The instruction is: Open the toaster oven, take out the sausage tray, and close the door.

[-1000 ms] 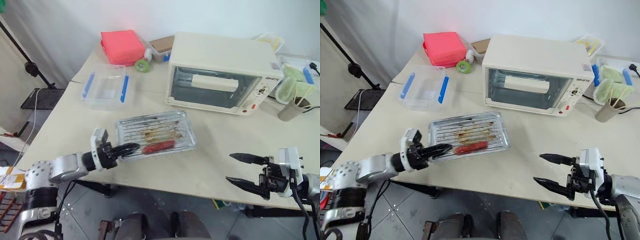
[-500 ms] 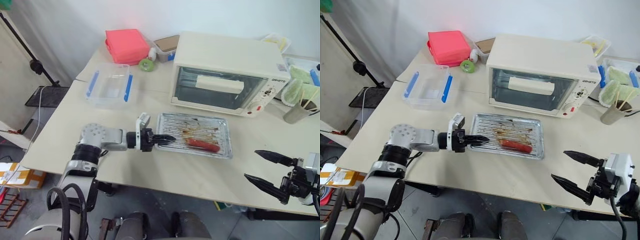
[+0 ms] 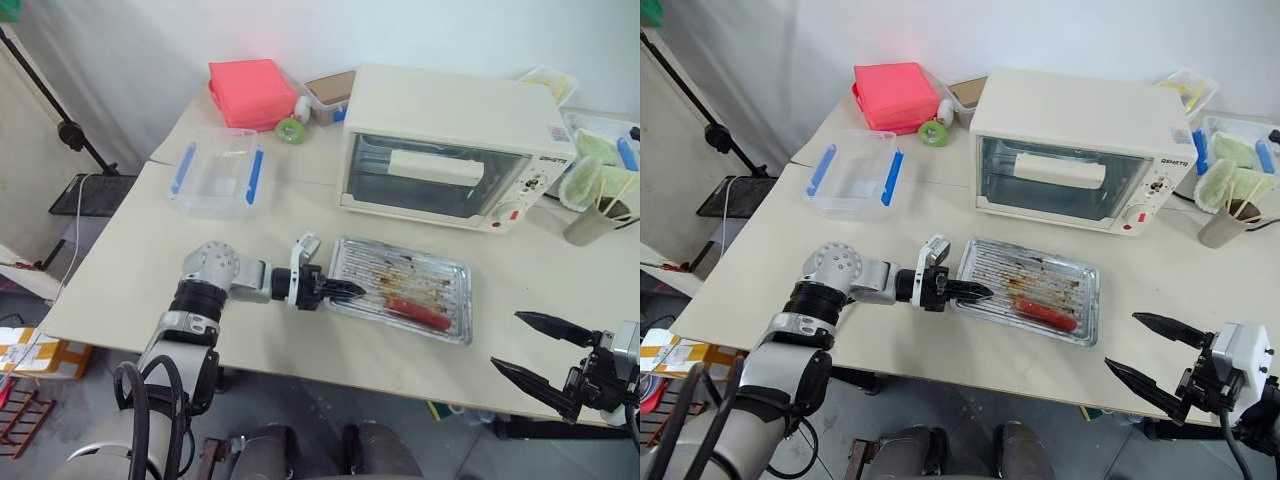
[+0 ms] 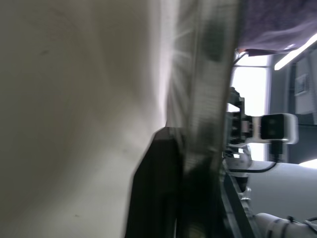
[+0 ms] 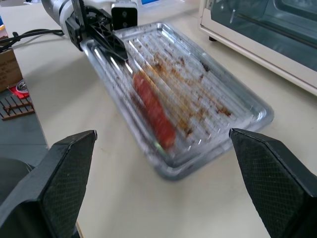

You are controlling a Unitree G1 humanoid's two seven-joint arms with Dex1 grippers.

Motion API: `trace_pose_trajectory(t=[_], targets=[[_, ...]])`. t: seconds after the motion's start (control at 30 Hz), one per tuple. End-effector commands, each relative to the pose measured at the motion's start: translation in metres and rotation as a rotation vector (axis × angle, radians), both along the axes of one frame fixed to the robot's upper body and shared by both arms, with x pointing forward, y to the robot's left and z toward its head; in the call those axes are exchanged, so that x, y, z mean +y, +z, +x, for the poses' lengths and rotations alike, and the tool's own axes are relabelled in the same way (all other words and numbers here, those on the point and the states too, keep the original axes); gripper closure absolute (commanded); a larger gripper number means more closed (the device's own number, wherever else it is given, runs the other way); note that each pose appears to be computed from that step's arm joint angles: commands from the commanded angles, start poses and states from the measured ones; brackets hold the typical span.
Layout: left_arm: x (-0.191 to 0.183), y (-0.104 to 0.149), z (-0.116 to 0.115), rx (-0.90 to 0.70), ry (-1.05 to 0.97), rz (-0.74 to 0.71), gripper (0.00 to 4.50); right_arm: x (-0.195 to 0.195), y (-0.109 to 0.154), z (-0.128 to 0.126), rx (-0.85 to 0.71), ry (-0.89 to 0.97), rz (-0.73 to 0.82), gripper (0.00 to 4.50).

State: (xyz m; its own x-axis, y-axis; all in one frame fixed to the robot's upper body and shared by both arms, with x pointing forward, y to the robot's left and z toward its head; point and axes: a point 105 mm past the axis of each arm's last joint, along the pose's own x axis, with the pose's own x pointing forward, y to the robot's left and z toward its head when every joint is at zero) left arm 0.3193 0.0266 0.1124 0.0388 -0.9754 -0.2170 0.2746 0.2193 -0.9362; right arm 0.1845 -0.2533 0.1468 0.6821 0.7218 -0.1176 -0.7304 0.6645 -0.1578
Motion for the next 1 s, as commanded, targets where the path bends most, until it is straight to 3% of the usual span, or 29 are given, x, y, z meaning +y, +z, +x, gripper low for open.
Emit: trace_pose_trajectory(t=[0.03, 0.23, 0.37, 0.57, 0.63, 0.7, 0.9, 1.0], targets=[[0.008, 0.002, 0.002, -0.03, 0.023, -0.003, 3.0, -0.003, 0.004, -0.001, -0.029, -0.009, -0.007, 0.0], [0.037, 0.013, -0.002, -0.144, 0.026, 0.019, 1.13, -0.005, 0.003, 0.0, -0.032, -0.004, -0.015, 0.0], [0.073, 0.014, -0.024, -0.256, -0.044, 0.102, 0.02, -0.012, 0.002, 0.002, -0.024, 0.0, -0.026, 0.0], [0.122, 0.042, -0.018, -0.73, 0.027, 0.074, 0.02, -0.013, 0.008, 0.011, -0.038, 0.026, -0.041, 0.0], [0.14, 0.043, -0.014, -0.988, 0.004, 0.169, 0.02, -0.01, 0.011, 0.016, -0.042, 0.052, -0.044, 0.0], [0.15, 0.041, -0.017, -1.146, -0.047, 0.223, 0.02, -0.008, 0.013, 0.019, -0.045, 0.07, -0.047, 0.0], [0.171, 0.039, -0.022, -1.471, -0.124, 0.28, 0.02, 0.003, 0.019, 0.031, -0.042, 0.154, -0.06, 0.0], [0.174, 0.032, -0.026, -1.493, -0.12, 0.28, 0.02, 0.008, 0.025, 0.039, -0.062, 0.202, -0.072, 0.0]])
